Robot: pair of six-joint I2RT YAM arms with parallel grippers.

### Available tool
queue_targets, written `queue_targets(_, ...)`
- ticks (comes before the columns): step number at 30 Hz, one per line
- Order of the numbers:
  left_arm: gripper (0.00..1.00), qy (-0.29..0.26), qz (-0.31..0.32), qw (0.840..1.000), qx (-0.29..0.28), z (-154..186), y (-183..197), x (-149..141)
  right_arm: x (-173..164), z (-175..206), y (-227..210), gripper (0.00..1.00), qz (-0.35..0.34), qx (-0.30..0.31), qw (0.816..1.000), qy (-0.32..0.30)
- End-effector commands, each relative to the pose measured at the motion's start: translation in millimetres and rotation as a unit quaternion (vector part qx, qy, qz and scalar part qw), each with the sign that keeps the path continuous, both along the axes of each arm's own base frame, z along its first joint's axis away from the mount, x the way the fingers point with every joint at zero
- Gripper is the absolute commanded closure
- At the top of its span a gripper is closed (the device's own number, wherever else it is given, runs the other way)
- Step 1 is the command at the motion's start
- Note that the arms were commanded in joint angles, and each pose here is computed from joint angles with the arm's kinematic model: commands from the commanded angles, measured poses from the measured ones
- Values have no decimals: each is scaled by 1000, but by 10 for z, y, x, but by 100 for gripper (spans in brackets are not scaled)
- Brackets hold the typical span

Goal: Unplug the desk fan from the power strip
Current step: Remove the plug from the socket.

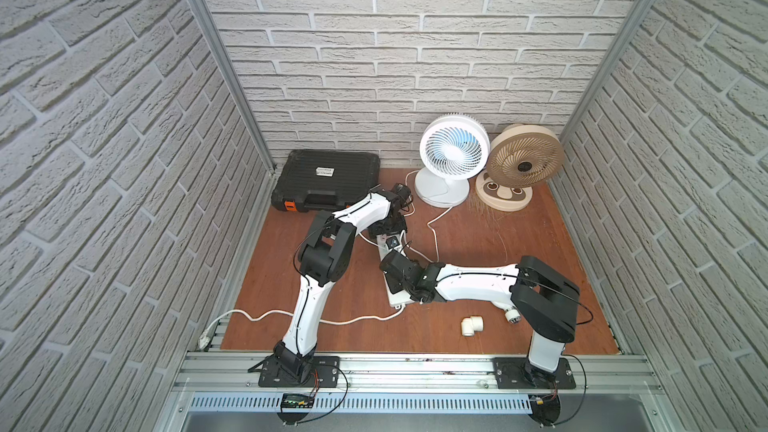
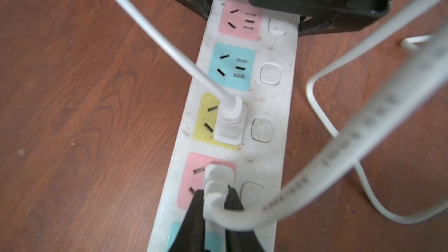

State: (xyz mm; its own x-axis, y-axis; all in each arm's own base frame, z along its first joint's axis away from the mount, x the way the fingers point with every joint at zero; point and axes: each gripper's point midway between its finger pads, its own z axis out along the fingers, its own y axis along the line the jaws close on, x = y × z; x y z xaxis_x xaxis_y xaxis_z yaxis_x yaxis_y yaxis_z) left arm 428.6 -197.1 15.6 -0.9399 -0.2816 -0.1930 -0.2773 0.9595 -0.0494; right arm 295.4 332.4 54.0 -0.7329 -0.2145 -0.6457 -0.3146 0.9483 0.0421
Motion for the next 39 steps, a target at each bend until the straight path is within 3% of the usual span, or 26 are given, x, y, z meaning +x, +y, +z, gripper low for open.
queue_targets(1, 100, 75, -20, 997, -26, -697, -118, -278, 93, -26, -319, 97, -49, 12, 999, 15)
queue_targets(15, 100, 75, -22, 997, -27, -695, -140, -284, 112, -31, -376, 97, -61, 30, 997, 28)
queue_targets(30, 100, 74, -24, 997, -29, -709, -178, -285, 61, 96, -200, 97, -18, -91, 995, -40)
queue_targets(39, 100, 74, -23, 997, -30, -714, -180, -291, 47, 112, -107, 97, -2, -111, 992, -55)
